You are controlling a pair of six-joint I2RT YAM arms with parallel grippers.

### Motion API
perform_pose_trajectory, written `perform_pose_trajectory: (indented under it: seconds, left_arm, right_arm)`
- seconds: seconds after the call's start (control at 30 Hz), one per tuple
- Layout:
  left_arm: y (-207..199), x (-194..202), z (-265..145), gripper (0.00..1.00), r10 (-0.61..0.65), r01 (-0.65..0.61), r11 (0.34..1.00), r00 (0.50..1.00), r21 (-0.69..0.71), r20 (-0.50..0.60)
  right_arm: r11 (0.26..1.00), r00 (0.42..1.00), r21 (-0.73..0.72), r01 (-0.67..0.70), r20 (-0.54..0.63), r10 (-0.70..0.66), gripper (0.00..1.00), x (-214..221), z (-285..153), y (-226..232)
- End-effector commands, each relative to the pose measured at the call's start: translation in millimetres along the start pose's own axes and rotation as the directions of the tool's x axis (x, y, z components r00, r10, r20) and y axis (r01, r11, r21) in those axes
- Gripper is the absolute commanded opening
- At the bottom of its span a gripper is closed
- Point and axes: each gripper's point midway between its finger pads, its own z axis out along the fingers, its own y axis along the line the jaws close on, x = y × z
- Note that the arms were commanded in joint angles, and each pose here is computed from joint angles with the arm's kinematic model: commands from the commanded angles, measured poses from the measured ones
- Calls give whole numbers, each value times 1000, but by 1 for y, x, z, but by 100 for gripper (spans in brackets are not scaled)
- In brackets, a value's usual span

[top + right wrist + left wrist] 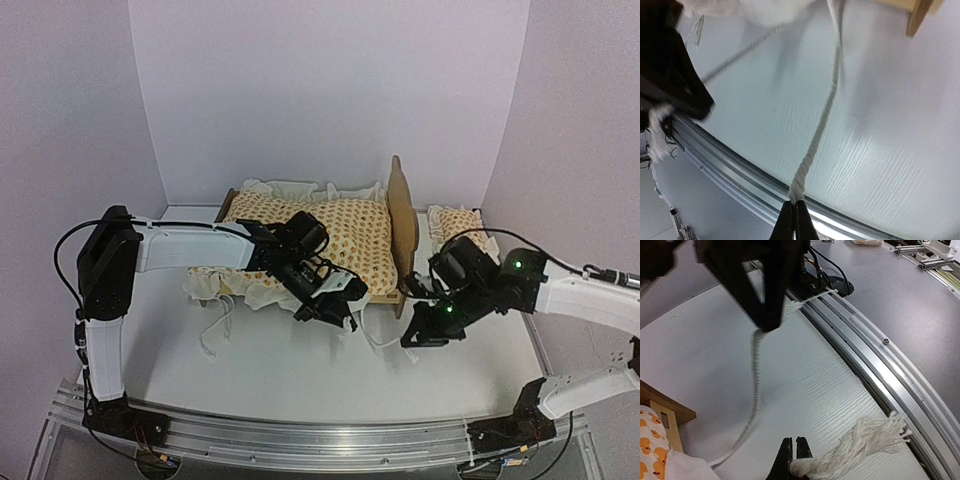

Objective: Set up the pet bed

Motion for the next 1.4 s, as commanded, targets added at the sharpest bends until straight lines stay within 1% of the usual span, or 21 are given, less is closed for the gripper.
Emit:
perform_pose_trajectory:
  seconds: [0.0, 0.03, 0.1, 0.2, 0.33, 0.4, 0.43, 0.47, 0.53, 0.6, 0.67, 0.73, 0.8, 0.93, 1.0, 1.1, 1.13, 1.2, 1.3, 1.33, 1.37]
  left_arm:
    - [24, -19, -5, 0, -121, 125, 991, 988, -47, 93]
    - [31, -21, -5, 0, -171, 179, 982, 979, -65, 109]
    - [51, -25, -5, 0, -211, 229, 965, 967, -130, 143]
    - [70, -31, 0, 0, -229, 261, 948, 956, -180, 181]
    - [67, -35, 22, 0, -233, 261, 954, 955, -149, 184]
    - [61, -34, 36, 1, -237, 261, 957, 955, -126, 181]
    - [59, -30, 44, 3, -248, 270, 956, 953, -114, 176]
    - [57, -27, 51, 7, -264, 284, 953, 949, -102, 170]
    - [56, -20, 61, 20, -296, 311, 947, 942, -81, 158]
    - [55, -10, 70, 43, -322, 332, 940, 938, -71, 129]
    - [57, -2, 71, 55, -338, 346, 934, 936, -87, 95]
    - [59, 0, 67, 61, -328, 333, 935, 943, -121, 64]
    - [59, -3, 57, 63, -310, 314, 938, 950, -146, 48]
    - [62, -11, 32, 63, -309, 309, 929, 951, -202, 33]
    - [70, -9, 17, 62, -350, 346, 899, 936, -268, 33]
    - [88, -2, -3, 56, -443, 427, 808, 895, -406, 58]
    - [91, -1, -6, 54, -468, 450, 783, 881, -430, 70]
    - [97, 2, -11, 52, -526, 507, 726, 845, -465, 99]
    - [93, 8, -9, 45, -652, 630, 621, 745, -467, 139]
    - [88, 11, -6, 43, -685, 661, 591, 714, -462, 146]
    - [83, 12, -1, 42, -705, 680, 573, 694, -458, 148]
  right_arm:
    - [941, 997, -339, 10, 78, 18, 0, 13, -8, 52]
    - [932, 997, -363, 19, 80, 11, 0, 18, -3, 56]
    - [922, 998, -385, 38, 52, -20, 0, 34, 12, 60]
    - [911, 997, -404, 79, 12, -81, 0, 57, 33, 67]
    - [889, 981, -425, 170, -11, -193, 0, 74, 49, 87]
    - [880, 973, -430, 203, -11, -230, 0, 73, 53, 95]
    - [871, 969, -438, 222, -3, -248, 0, 72, 54, 99]
    - [865, 966, -444, 233, 0, -260, 0, 70, 55, 102]
    - [856, 961, -454, 248, 3, -277, 0, 68, 56, 108]
    - [851, 961, -463, 247, 2, -278, 0, 66, 55, 113]
    - [857, 965, -463, 225, -14, -261, 0, 66, 57, 114]
    - [869, 972, -455, 194, -30, -233, 0, 66, 59, 111]
    - [884, 980, -441, 153, -48, -193, 0, 65, 63, 106]
    - [894, 994, -443, 65, -53, -99, 0, 55, 63, 98]
    - [895, 999, -446, 4, -37, -23, 0, 46, 60, 92]
    - [906, 981, -378, -193, -55, 186, 0, 36, 69, 54]
    - [898, 967, -362, -248, -40, 251, 0, 30, 69, 45]
    - [882, 942, -356, -308, 16, 335, 0, 14, 64, 32]
    - [839, 870, -350, -417, 113, 479, 0, -6, 54, 11]
    - [823, 843, -352, -447, 143, 519, 0, -10, 51, 4]
    - [812, 822, -351, -467, 166, 544, 0, -13, 50, -1]
